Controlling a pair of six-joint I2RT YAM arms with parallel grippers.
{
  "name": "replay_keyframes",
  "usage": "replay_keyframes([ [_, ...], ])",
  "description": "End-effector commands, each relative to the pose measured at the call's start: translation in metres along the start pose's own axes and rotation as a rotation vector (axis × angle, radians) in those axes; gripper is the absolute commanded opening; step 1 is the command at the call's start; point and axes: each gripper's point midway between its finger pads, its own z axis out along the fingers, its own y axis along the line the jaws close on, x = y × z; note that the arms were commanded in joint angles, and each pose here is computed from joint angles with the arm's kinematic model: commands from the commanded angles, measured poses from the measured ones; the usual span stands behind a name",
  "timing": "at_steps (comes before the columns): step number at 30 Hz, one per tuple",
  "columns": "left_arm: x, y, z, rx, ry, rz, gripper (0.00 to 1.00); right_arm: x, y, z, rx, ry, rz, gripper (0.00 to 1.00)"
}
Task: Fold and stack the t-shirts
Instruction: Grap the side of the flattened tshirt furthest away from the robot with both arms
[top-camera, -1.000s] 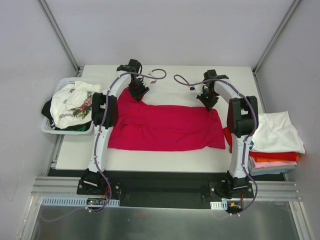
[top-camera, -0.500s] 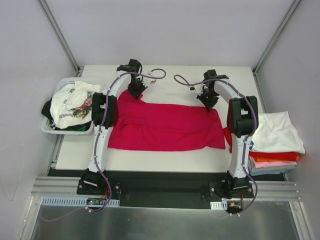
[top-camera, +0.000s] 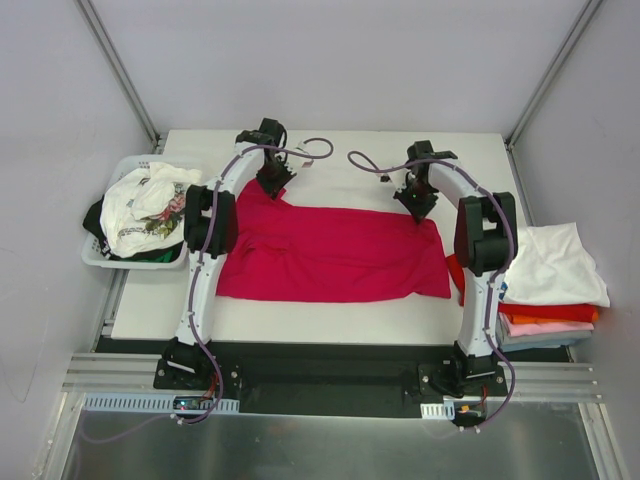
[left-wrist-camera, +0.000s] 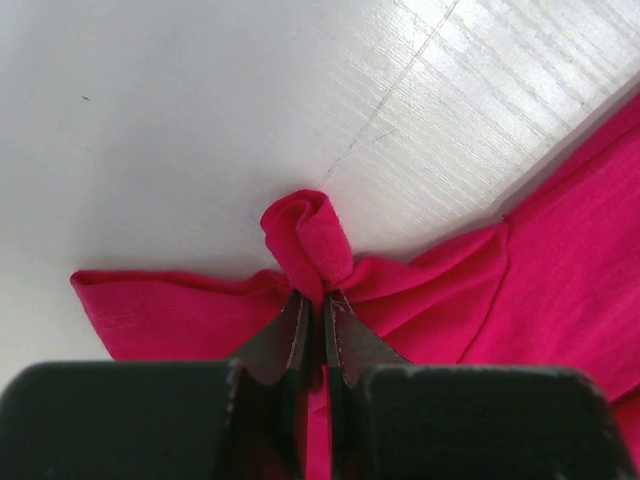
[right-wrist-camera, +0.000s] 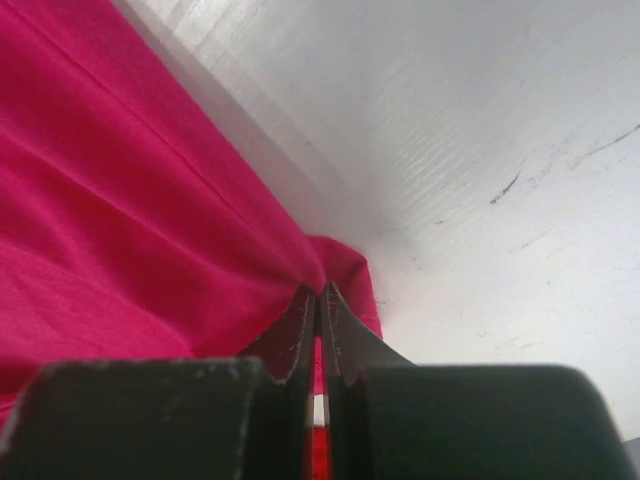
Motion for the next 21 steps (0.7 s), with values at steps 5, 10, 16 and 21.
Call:
replay_keyframes([
  [5,-0.016,0.012,-0.054,-0.131,-0.038,-0.033,0.00,-0.004,-0.006,-0.051,0.078,-0.069,0.014,0.01],
  [10,-0.018,0.005,-0.073,-0.157,-0.045,-0.037,0.00,-0.004,-0.001,-0.060,0.081,-0.080,0.011,0.01],
  [16,-0.020,-0.015,-0.088,-0.170,-0.039,-0.027,0.00,0.000,0.012,-0.063,0.070,-0.073,-0.003,0.01],
  [21,-0.009,-0.035,-0.099,-0.172,-0.009,-0.024,0.00,0.006,0.023,-0.069,0.069,-0.075,-0.011,0.01],
])
